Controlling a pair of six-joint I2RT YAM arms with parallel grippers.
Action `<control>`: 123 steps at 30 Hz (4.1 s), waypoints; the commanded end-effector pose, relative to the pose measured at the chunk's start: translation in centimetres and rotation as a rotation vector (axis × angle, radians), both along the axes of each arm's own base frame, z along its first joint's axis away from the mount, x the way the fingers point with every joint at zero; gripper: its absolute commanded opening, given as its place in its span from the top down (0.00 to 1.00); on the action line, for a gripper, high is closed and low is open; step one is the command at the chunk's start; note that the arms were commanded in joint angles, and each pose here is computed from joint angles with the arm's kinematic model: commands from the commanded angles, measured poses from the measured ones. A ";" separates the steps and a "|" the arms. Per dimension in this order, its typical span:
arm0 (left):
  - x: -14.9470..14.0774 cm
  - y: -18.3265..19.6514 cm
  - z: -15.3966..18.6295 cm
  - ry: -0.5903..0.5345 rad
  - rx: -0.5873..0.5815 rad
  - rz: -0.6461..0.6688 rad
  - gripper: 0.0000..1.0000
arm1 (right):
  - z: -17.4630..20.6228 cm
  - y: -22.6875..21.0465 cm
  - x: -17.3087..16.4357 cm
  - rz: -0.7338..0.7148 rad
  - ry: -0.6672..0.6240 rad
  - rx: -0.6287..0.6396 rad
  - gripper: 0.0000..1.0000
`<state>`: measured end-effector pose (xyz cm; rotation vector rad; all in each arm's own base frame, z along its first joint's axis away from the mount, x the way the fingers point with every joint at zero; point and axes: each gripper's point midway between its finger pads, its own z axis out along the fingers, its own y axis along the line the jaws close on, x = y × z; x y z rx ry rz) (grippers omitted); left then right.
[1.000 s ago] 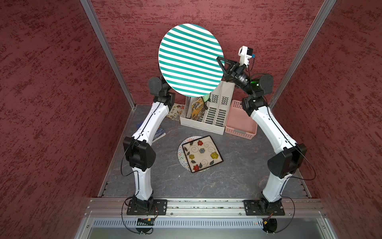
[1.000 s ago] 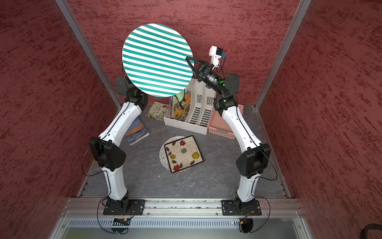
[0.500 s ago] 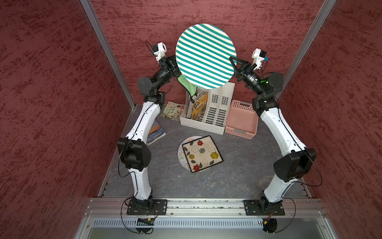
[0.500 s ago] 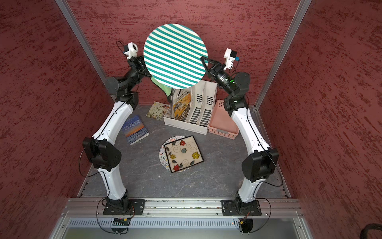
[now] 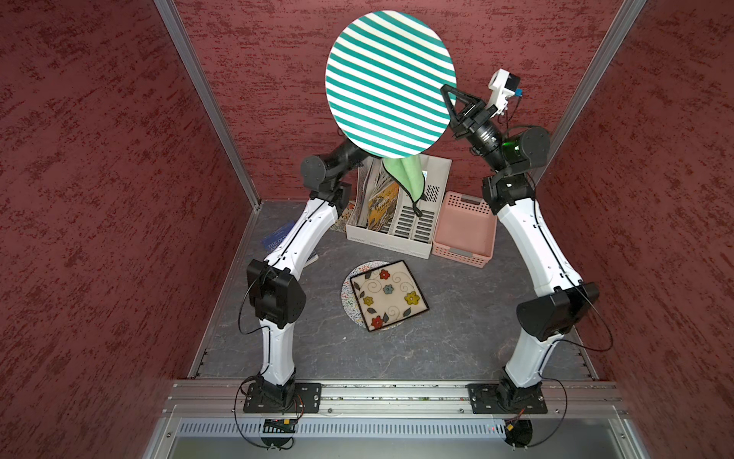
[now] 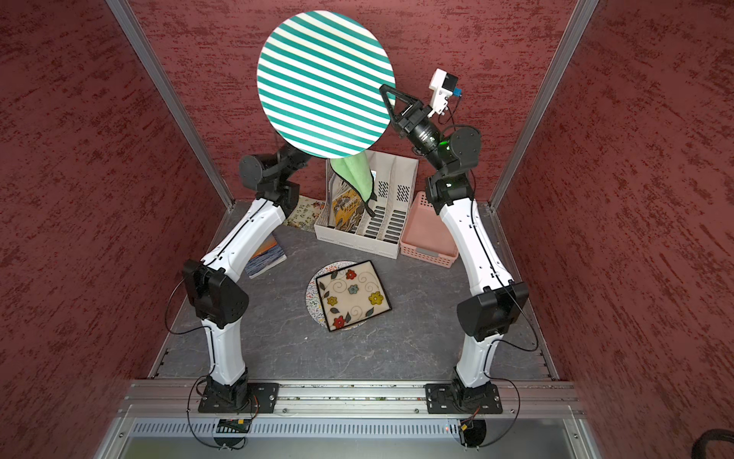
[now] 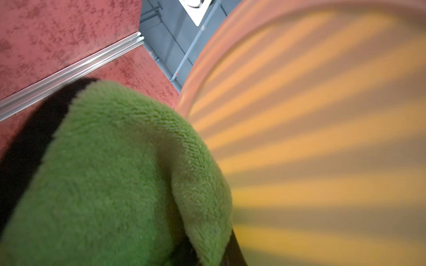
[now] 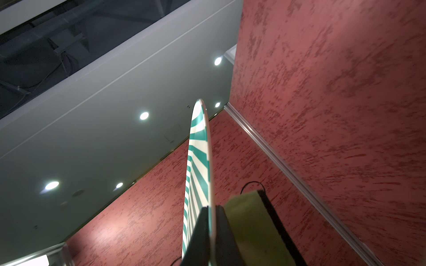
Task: Wipe the wet plate dry
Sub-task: Wipe the plate with towel, then place the plate on the plate.
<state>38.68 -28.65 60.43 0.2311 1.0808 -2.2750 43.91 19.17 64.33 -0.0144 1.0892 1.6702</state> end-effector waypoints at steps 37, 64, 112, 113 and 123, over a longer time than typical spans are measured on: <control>-1.2 7.8 -28.1 0.341 1.152 0.389 1.00 | -19.7 5.1 -6.7 0.092 0.325 -0.435 1.00; 2.2 9.7 -26.7 0.318 1.123 0.515 1.00 | -13.1 6.8 -10.6 0.090 0.099 -0.521 1.00; -2.4 19.3 -33.0 0.475 1.331 0.792 1.00 | -58.5 1.3 -9.2 0.105 0.909 -1.098 0.71; -2.3 19.3 -33.1 0.478 1.332 0.790 1.00 | -58.2 1.2 -9.1 0.097 0.905 -1.100 0.69; -1.6 18.8 -34.9 0.473 1.456 0.781 1.00 | -51.7 -2.4 -7.2 -0.205 0.849 -1.115 0.02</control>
